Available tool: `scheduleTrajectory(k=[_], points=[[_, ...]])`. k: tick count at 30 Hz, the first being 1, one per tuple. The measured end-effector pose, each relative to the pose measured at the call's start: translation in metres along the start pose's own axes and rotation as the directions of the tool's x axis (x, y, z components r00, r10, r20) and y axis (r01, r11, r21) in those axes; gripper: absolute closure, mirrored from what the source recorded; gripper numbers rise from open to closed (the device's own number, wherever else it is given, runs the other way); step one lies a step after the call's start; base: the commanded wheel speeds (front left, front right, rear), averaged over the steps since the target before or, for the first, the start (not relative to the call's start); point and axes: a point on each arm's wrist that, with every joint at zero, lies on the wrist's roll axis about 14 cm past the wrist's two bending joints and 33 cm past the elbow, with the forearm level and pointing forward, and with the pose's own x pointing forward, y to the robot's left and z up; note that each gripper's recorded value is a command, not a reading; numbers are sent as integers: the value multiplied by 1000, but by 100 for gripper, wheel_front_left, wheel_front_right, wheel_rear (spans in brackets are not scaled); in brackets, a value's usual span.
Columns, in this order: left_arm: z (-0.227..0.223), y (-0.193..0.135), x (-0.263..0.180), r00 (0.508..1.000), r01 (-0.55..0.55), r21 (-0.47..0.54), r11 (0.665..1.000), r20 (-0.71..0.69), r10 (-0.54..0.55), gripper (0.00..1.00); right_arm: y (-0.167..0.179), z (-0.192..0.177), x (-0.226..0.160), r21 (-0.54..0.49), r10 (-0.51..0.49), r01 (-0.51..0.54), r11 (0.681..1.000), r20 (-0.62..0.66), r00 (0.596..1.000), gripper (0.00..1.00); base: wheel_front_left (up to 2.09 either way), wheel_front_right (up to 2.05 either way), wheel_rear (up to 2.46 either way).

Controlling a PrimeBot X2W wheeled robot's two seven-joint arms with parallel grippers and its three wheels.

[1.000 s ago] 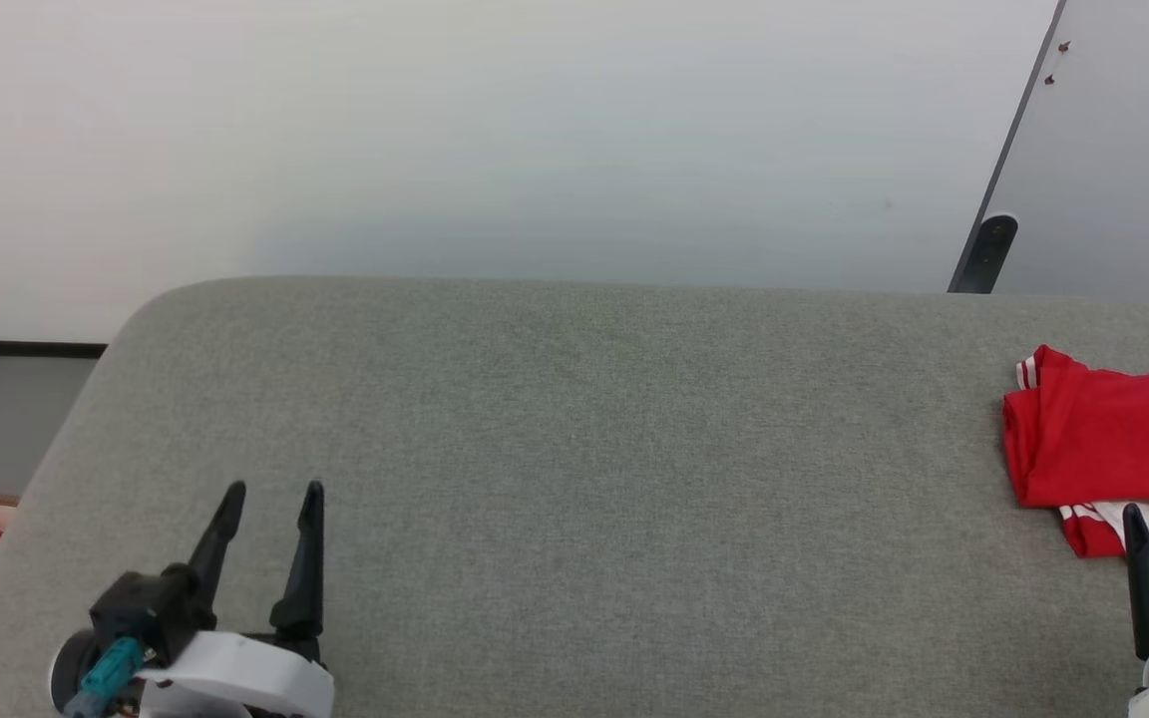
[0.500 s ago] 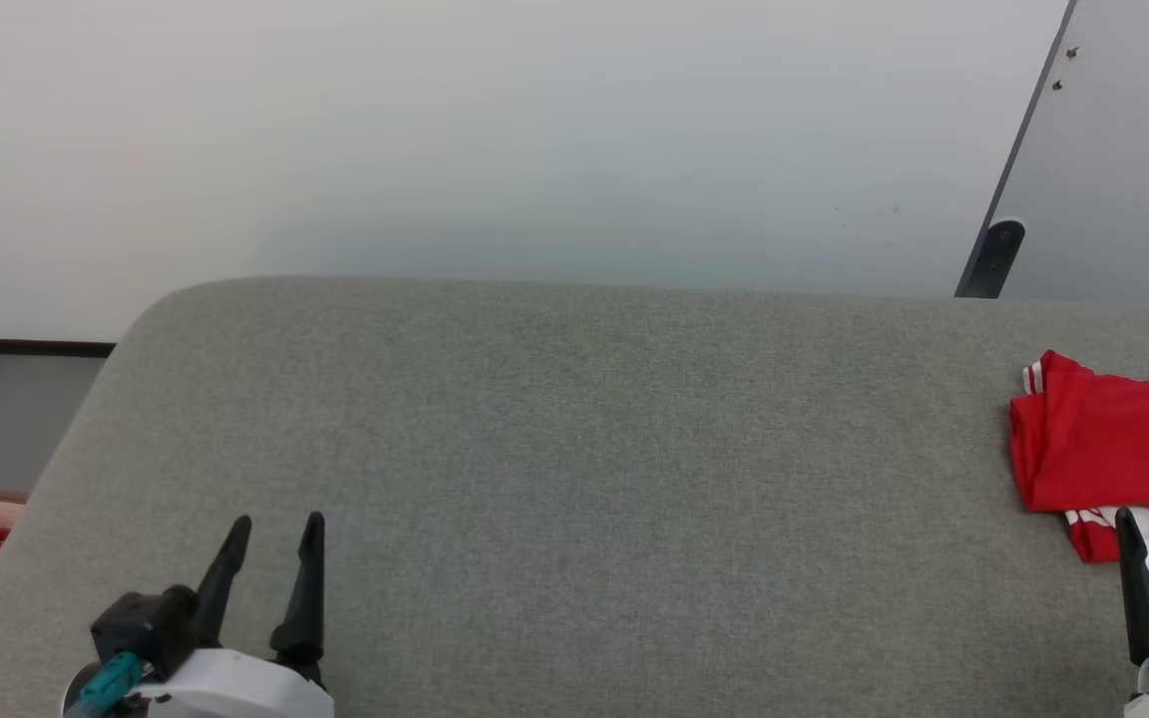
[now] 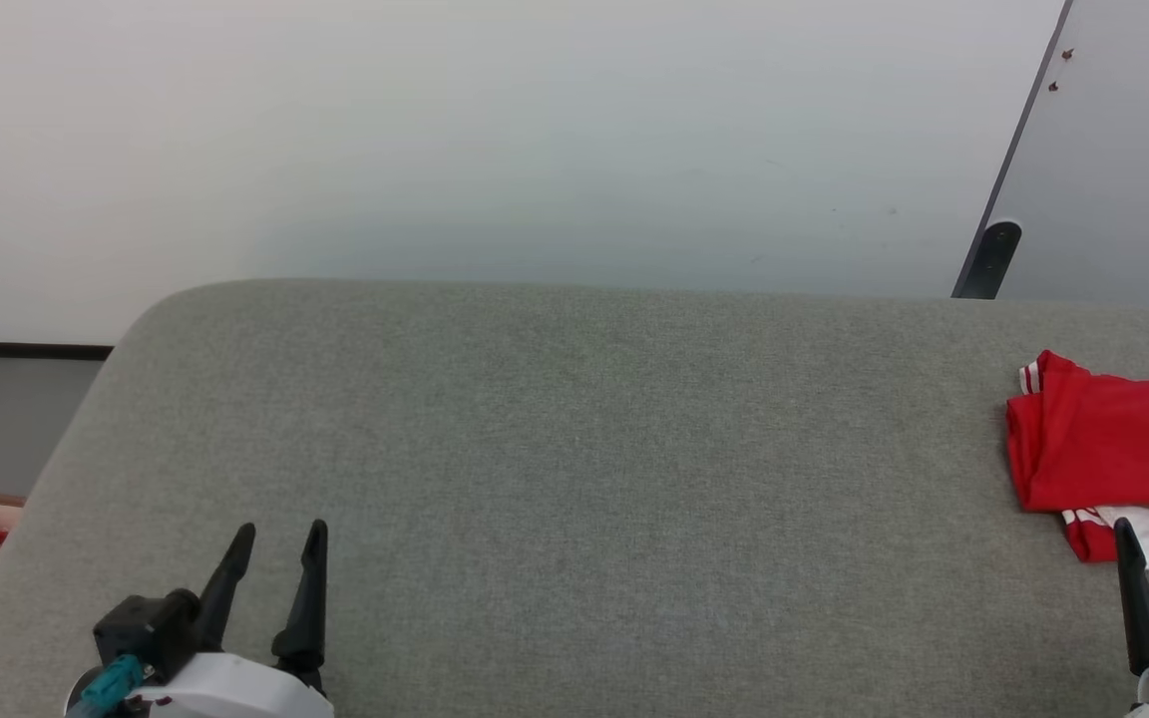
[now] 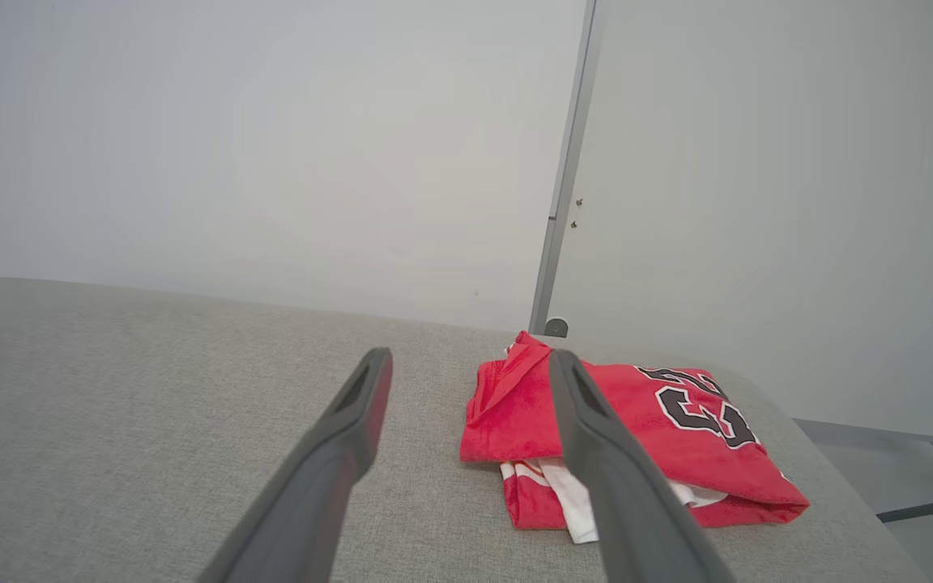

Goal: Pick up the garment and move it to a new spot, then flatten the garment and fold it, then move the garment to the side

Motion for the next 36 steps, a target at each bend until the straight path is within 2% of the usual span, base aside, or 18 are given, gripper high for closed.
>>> scheduleTrajectory(k=[4, 5, 10, 18, 25, 36], points=[[-1, 4, 0, 1000, -13, 10, 1000, -3, 13, 0, -1, -1, -1, 0, -2, 2, 1000, -3, 1000, 0, 0, 0, 0], [-2, 5, -1, 1000, -16, 5, 1000, -7, 16, 100, 0, -3, -1, 3, -2, 2, 1000, -8, 1000, 100, 0, 0, 0], [-33, 2, -16, 995, -40, -37, 999, -98, 36, 100, 8, -28, -11, 53, -9, 13, 999, -82, 997, 100, 0, 0, 0], [-35, 7, -15, 991, -95, -170, 981, -113, 76, 100, 10, -34, -10, 209, -37, 59, 976, -109, 993, 100, 0, 0, 0], [-34, 8, -13, 988, -128, -281, 951, -118, 98, 100, 13, -36, -8, 333, -52, 91, 938, -124, 991, 100, 0, 0, 0], [-33, 10, -11, 984, -169, -433, 885, -130, 124, 100, 18, -38, -2, 509, -64, 126, 851, -139, 988, 100, 0, 0, 0]])
